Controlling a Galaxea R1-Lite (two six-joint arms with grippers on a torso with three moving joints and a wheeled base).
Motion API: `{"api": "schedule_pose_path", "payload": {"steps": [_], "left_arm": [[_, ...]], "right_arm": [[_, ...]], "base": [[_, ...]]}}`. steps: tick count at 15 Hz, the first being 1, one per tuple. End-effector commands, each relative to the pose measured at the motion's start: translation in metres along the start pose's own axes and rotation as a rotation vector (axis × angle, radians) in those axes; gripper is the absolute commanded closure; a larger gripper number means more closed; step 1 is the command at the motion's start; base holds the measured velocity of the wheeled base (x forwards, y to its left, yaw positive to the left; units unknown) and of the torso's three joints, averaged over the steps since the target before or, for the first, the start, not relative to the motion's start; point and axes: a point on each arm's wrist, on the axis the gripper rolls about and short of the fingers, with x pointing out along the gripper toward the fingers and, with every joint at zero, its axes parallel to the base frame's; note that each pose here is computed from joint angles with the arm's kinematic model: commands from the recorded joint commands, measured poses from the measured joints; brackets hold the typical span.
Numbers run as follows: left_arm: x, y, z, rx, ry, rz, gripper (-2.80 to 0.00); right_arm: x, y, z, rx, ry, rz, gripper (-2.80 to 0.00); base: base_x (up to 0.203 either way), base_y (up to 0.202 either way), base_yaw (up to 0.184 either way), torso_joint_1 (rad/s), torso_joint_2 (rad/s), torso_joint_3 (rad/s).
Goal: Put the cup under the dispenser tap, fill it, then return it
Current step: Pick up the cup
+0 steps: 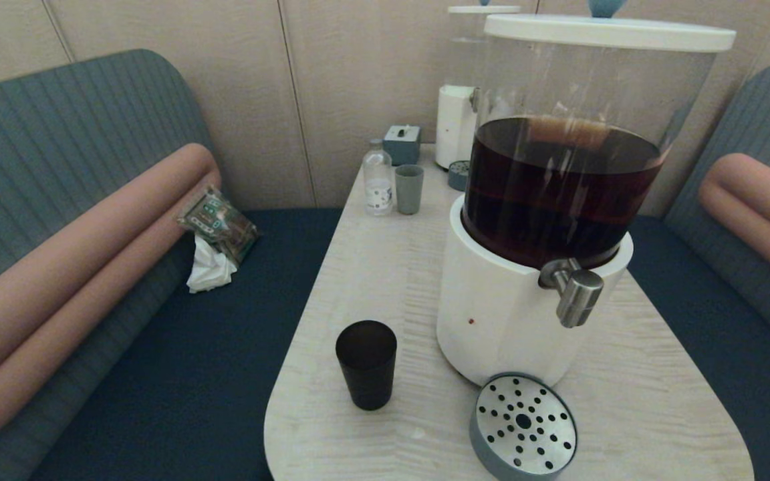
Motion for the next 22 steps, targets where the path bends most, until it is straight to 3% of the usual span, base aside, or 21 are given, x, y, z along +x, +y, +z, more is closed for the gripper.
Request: {"api": "schedule_pose_path", "payload": {"steps": [1,9,12,13,16,19,22], "left_arm": [[0.0,0.0,0.0,0.0,-0.001,0.002,0.0],[0.0,0.0,0.0,-0.01,-0.003,-0.001,0.0],[-0.01,-0.001,0.026,-0.048,-0.098,-0.017,0.0],[-0.013,-0.002,0.036,-0.054,-0.103,-0.042,0.0],[-0.008,-0.005,0.064,-0.076,-0.015,-0.145,0.0],[0.007,-0.01,0.08,-0.134,0.068,-0.377,0.0],[0.028,-0.014,0.093,-0.16,0.102,-0.492,0.0]], "right_arm": [[0.0,0.0,0.0,0.0,-0.001,0.0,0.0],[0.0,0.0,0.0,-0.002,-0.001,0.0,0.0],[0.0,0.0,0.0,-0.002,-0.001,0.0,0.0],[0.0,0.0,0.0,-0.004,-0.002,0.0,0.0],[0.0,0.0,0.0,-0.002,-0.003,-0.001,0.0],[0.0,0.0,0.0,-0.002,-0.003,-0.001,0.0],[0.0,0.0,0.0,-0.002,-0.003,-0.001,0.0]], "base": [[0.0,0.0,0.0,0.0,0.0,0.0],[0.0,0.0,0.0,0.0,0.0,0.0],[0.0,0.0,0.0,0.0,0.0,0.0],[0.0,0.0,0.0,0.0,0.0,0.0],[0.0,0.0,0.0,0.0,0.0,0.0],[0.0,0.0,0.0,0.0,0.0,0.0],[0.0,0.0,0.0,0.0,0.0,0.0]]}}
